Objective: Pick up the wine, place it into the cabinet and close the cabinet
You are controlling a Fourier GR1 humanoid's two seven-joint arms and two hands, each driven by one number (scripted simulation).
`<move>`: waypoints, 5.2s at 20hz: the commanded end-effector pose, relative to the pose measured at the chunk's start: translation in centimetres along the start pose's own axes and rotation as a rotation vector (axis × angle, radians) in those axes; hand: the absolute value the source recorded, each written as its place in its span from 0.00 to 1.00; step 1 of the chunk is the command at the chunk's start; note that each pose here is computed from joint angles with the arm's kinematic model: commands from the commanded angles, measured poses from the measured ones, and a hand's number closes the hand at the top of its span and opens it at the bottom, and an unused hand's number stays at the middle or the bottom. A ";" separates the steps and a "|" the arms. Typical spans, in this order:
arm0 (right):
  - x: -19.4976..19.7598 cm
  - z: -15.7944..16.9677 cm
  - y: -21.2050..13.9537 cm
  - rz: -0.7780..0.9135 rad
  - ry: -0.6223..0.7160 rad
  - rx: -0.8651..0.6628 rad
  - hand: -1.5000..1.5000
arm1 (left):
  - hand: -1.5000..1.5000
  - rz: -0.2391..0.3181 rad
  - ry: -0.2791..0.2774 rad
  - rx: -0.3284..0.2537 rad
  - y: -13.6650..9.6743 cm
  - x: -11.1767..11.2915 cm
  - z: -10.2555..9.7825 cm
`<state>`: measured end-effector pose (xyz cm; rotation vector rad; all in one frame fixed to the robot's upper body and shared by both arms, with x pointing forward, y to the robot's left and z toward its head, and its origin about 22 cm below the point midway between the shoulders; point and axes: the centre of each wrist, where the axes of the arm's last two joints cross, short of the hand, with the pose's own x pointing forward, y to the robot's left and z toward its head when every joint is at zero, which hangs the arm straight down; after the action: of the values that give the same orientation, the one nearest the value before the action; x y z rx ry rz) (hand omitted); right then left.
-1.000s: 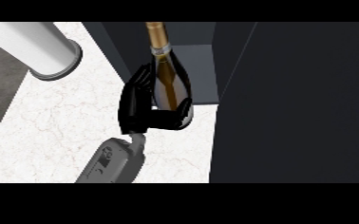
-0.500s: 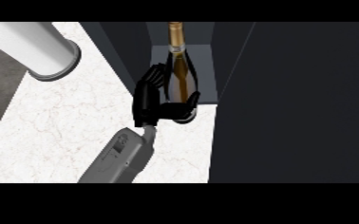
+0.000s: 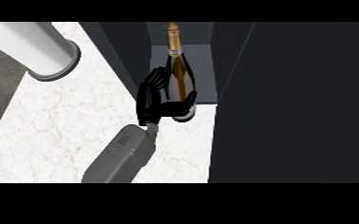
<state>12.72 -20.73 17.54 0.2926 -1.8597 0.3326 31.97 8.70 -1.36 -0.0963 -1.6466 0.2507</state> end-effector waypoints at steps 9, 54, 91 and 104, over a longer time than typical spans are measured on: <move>2.1 1.9 0.1 -0.072 -0.078 0.047 0.00 | 1.00 0.034 0.046 0.071 -1.4 -0.1 -3.4; 1.6 2.4 0.1 -0.082 -0.077 0.075 0.00 | 0.00 -0.455 -0.048 0.304 2.6 4.8 -12.7; 2.3 3.7 0.2 -0.054 -0.051 -0.017 0.00 | 0.00 -0.052 -0.225 -0.132 -1.4 4.4 -4.1; 4.5 4.7 1.3 -0.054 -0.074 0.036 0.00 | 0.00 0.030 -0.203 -0.144 0.4 4.2 6.4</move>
<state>11.64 -20.35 16.26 0.3437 -1.8399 0.3087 28.14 8.75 2.83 -0.2024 -1.8668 0.1659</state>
